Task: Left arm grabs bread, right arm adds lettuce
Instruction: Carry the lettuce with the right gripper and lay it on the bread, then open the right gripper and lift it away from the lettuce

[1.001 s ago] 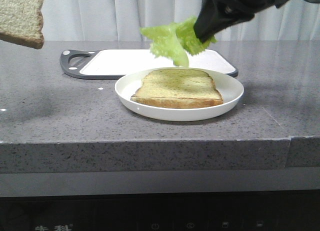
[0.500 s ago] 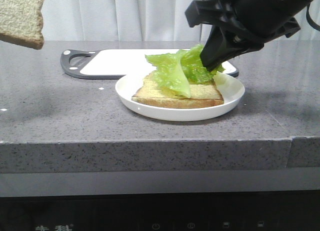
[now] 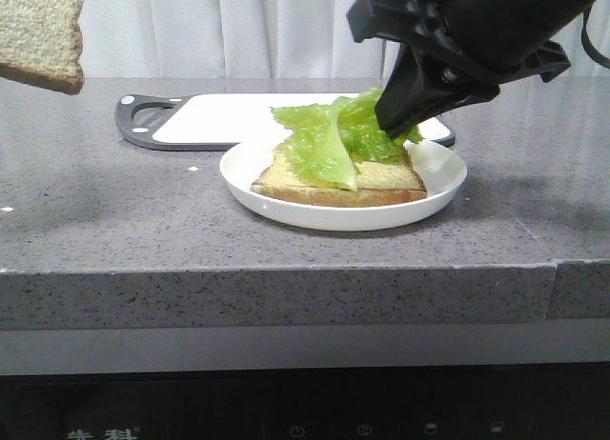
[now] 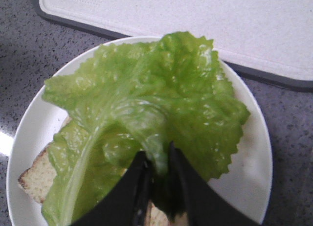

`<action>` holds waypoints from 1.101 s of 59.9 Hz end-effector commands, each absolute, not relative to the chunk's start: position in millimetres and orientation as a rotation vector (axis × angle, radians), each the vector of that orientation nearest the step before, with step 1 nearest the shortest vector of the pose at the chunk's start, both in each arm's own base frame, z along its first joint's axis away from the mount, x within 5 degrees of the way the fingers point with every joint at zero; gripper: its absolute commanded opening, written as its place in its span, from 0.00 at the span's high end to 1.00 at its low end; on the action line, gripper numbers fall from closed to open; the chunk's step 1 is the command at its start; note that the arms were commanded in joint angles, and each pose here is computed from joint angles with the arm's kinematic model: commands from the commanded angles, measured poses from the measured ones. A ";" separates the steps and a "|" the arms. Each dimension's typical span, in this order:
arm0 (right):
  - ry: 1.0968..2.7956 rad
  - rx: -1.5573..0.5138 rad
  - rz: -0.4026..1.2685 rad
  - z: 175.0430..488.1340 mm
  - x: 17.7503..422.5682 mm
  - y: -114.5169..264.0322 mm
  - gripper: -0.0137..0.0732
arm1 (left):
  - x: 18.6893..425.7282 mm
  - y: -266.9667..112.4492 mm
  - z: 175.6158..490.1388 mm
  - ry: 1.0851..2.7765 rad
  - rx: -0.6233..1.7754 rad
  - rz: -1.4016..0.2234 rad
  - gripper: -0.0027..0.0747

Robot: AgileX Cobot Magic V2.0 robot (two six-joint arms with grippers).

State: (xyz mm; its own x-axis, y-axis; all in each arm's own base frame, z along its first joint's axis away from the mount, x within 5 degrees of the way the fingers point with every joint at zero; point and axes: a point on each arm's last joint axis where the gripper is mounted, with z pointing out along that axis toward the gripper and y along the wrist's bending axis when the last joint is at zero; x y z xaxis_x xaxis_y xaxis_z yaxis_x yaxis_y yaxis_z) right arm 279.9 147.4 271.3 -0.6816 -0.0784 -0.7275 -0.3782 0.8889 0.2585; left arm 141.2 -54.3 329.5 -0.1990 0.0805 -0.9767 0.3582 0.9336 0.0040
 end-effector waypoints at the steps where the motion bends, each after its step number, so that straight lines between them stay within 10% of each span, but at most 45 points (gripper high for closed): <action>1: 2.201 -0.288 0.535 292.6 279.0 146.1 0.64 | 141.6 -54.4 347.6 1.648 0.296 -0.285 0.99; 20: 2.164 -0.264 0.543 299.7 278.0 144.1 0.38 | 141.5 -54.4 345.2 1.666 0.299 -0.283 0.99; 49: 2.109 -0.261 0.521 343.5 246.6 107.2 0.33 | 141.5 -54.4 345.0 1.668 0.299 -0.283 0.99; 56: 2.061 -0.312 0.469 354.7 231.4 99.7 0.45 | 141.8 -54.7 344.6 1.676 0.280 -0.304 0.99; 66: 1.952 -0.317 0.425 361.7 198.3 84.4 0.90 | 150.8 -59.5 346.5 1.738 0.224 -0.372 0.99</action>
State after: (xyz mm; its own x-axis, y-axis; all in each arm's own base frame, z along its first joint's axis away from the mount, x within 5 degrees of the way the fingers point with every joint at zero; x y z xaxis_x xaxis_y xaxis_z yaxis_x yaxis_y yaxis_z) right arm 212.3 94.5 341.7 -0.5314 -0.0657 -0.8445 -0.4096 0.8926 0.1883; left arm 144.8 -57.2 324.7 -0.2701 0.0308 -0.9623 0.3529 0.9331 -0.0692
